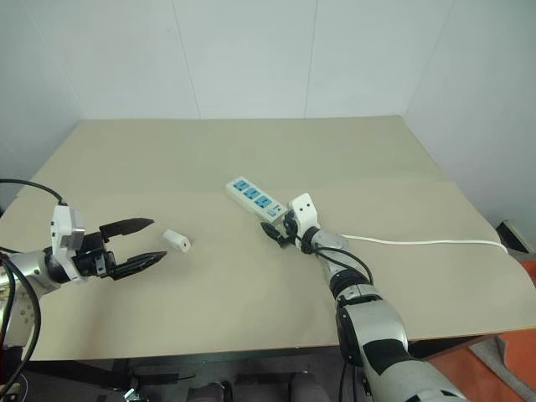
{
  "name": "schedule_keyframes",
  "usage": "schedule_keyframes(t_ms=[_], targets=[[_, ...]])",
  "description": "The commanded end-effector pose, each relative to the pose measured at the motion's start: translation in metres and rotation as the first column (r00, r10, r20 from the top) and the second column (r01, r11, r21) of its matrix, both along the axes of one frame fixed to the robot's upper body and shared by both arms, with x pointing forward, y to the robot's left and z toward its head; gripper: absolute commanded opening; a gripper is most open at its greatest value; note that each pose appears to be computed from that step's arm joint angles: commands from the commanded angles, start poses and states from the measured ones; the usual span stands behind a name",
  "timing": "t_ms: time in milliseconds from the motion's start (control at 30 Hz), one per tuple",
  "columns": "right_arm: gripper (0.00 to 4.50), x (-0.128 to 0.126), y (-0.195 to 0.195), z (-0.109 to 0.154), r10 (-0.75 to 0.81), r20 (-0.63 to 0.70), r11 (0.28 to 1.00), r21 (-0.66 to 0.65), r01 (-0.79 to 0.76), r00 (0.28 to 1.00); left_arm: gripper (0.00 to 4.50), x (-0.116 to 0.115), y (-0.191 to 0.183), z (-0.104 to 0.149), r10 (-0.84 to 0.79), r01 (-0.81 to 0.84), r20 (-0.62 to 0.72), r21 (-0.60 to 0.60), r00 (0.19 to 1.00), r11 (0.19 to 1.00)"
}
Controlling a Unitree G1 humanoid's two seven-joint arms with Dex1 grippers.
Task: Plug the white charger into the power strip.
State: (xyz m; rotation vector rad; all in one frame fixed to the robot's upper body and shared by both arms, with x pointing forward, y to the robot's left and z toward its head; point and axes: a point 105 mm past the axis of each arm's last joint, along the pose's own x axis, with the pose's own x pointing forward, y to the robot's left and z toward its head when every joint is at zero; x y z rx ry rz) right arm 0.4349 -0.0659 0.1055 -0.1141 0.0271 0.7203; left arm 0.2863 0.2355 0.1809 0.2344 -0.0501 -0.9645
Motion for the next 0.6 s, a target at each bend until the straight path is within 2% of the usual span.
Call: schedule_keyframes(t_ms=[33,100,367,600], targets=[[3.91,-0.001,0.006,0.002,0.005,0.019,1.000,0.016,-0.006,1.000,4.50,-0.002,-0.001,0.006,-0.005,0.005,0.041,0.008,0.999,1.000],[3.41,-0.001,0.007,0.002,0.006,0.019,1.000,0.021,-0.006,1.000,4.50,-0.003,-0.001,0.006,-0.001,0.001,0.041,0.005,0.999,1.000],[3.41,-0.005,-0.003,0.005,0.026,0.064,0.999,0.030,-0.028,0.998,4.50,-0.006,0.001,0.006,-0.005,0.005,0.035,0.003,0.999,1.000],[3.41,-0.029,-0.057,0.003,0.130,0.128,0.991,-0.043,-0.126,0.983,4.50,-0.001,-0.001,0.010,-0.022,0.021,0.041,0.021,0.999,1.000]])
